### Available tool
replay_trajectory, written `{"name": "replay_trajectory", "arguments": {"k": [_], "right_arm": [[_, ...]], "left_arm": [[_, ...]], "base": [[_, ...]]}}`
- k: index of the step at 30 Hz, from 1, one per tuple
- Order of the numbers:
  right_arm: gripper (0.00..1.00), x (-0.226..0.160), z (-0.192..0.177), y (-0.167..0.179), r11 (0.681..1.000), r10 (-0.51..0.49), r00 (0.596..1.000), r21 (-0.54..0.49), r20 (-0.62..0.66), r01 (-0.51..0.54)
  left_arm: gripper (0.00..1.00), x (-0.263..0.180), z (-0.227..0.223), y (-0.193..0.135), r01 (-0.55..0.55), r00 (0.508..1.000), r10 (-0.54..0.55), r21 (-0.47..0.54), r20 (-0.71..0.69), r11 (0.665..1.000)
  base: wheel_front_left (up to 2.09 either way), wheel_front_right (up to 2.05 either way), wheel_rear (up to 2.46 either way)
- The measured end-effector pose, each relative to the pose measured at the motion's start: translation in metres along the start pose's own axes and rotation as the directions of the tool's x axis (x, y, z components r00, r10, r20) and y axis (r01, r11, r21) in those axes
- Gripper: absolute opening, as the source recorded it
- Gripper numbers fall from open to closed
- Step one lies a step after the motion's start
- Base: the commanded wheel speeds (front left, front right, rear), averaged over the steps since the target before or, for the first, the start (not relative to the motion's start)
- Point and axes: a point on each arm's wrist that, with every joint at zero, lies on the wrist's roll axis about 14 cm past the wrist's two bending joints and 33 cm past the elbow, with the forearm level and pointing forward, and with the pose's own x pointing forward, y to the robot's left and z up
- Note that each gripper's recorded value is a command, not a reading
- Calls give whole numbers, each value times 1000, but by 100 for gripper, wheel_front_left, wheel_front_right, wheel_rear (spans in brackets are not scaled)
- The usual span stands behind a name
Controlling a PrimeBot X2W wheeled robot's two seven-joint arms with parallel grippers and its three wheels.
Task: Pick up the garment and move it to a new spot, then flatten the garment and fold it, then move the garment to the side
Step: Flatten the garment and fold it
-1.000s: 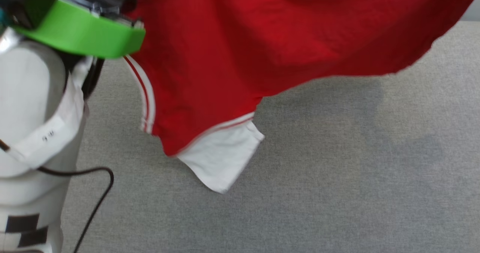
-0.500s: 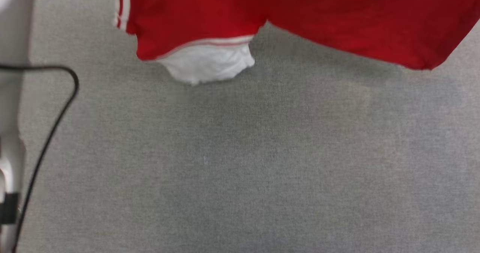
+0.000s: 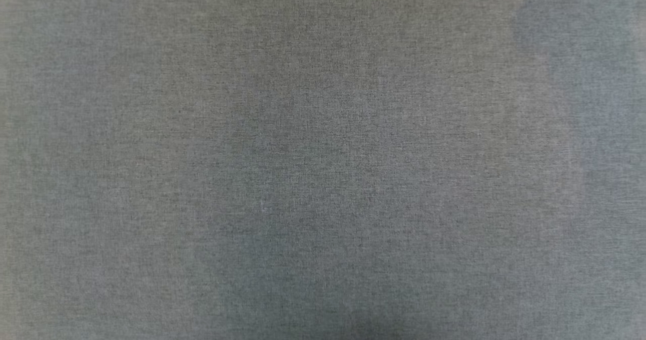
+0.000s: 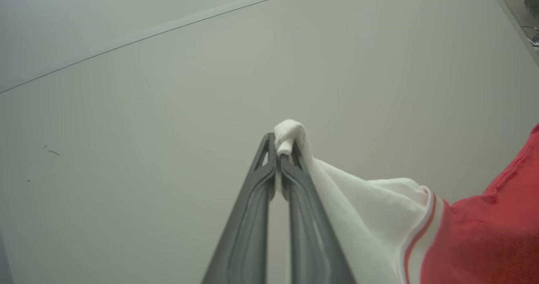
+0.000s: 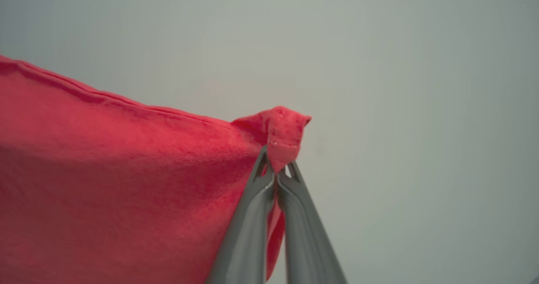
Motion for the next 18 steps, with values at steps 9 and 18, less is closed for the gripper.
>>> {"name": "replay_trajectory", "arguments": {"k": [9,18], "right_arm": [[0,24,-31,2,1000,-8,1000,-2,0,8],[0,7,-112,41,995,69,989,79,-128,-59]], "left_arm": [[0,-1,-46,6,-12,998,12,-4,-68,1000],[0,-35,-111,-13,-20,981,-2,-116,-192,993]], "base": [[0,0,0],[0,0,0]]}}
